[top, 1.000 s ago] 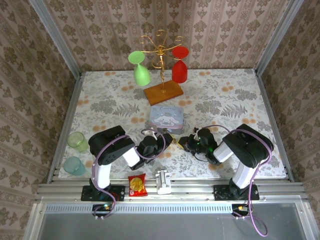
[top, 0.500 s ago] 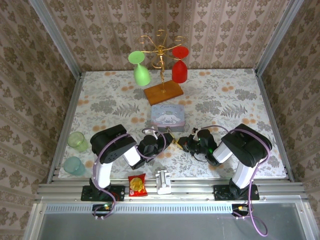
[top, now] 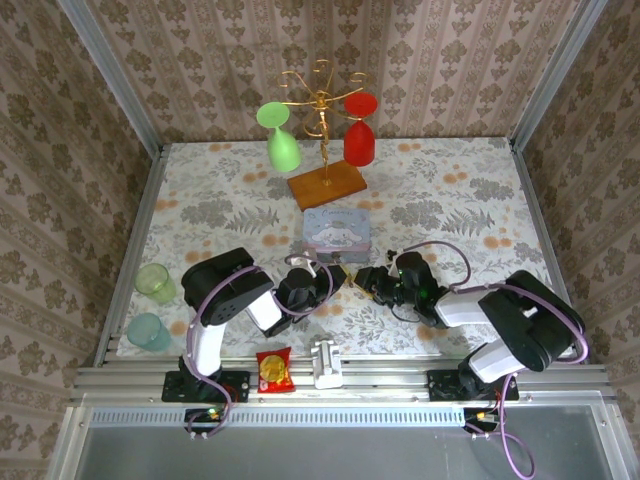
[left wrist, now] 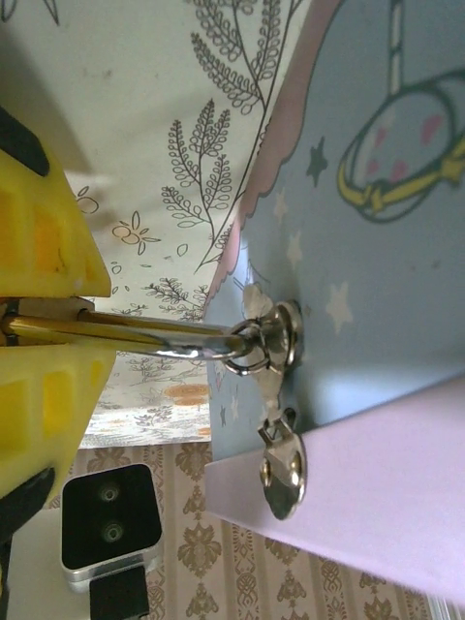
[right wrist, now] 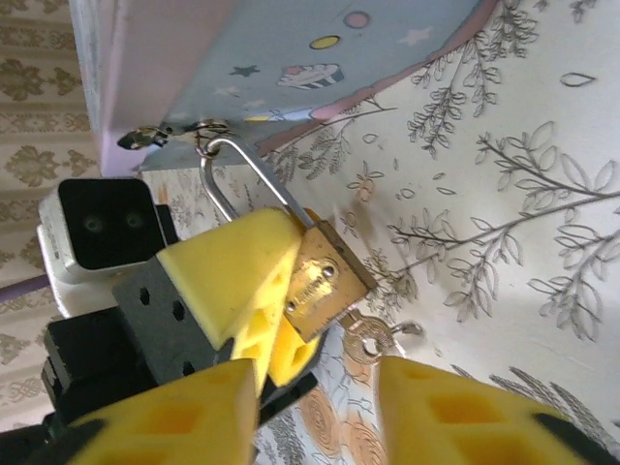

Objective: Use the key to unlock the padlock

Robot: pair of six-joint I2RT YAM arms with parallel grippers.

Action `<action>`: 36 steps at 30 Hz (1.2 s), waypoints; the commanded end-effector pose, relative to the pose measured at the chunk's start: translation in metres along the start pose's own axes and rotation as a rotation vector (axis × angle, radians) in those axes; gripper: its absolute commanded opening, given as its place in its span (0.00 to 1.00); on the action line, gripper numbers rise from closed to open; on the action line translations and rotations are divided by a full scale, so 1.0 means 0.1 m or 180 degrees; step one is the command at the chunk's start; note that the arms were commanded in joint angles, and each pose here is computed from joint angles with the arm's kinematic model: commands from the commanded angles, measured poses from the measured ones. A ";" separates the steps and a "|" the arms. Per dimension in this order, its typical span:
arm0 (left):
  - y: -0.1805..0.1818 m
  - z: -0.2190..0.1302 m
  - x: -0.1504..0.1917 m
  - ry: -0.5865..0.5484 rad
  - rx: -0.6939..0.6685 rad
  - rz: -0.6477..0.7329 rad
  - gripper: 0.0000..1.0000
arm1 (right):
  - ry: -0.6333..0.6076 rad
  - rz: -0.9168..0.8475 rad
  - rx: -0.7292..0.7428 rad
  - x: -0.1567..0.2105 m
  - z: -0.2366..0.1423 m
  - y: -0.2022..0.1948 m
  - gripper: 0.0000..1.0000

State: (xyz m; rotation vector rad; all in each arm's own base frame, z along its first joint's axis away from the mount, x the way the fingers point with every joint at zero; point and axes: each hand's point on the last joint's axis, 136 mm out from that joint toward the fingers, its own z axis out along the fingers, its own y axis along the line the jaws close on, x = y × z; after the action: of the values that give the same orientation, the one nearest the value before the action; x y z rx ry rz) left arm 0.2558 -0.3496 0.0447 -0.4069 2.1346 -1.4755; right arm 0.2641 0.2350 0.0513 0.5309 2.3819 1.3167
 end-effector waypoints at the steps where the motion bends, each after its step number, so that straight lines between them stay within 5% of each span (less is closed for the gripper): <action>1: -0.12 0.01 -0.05 -0.0007 0.0072 -0.0066 0.04 | 0.0023 -0.0258 0.0240 -0.02 -0.08 -0.20 0.45; 11: -0.27 -0.02 -0.01 0.0027 0.0191 -0.0220 0.02 | 0.0320 -0.0988 -0.0475 -0.02 -0.04 0.22 0.42; 25: -0.44 -0.06 -0.05 -0.0004 0.0316 -0.0224 0.00 | 0.0526 -0.1219 0.0045 -0.01 0.05 -0.06 0.38; 36: -0.44 -0.05 -0.04 0.0012 0.0320 -0.0223 0.01 | 0.0559 -0.1091 -0.0560 0.03 0.19 0.22 0.26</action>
State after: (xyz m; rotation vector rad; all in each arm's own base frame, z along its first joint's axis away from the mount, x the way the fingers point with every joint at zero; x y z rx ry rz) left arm 0.2537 -0.3532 0.0601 -0.4836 2.1395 -1.5363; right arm 0.2671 0.2478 0.0431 -0.0162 2.4181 1.3391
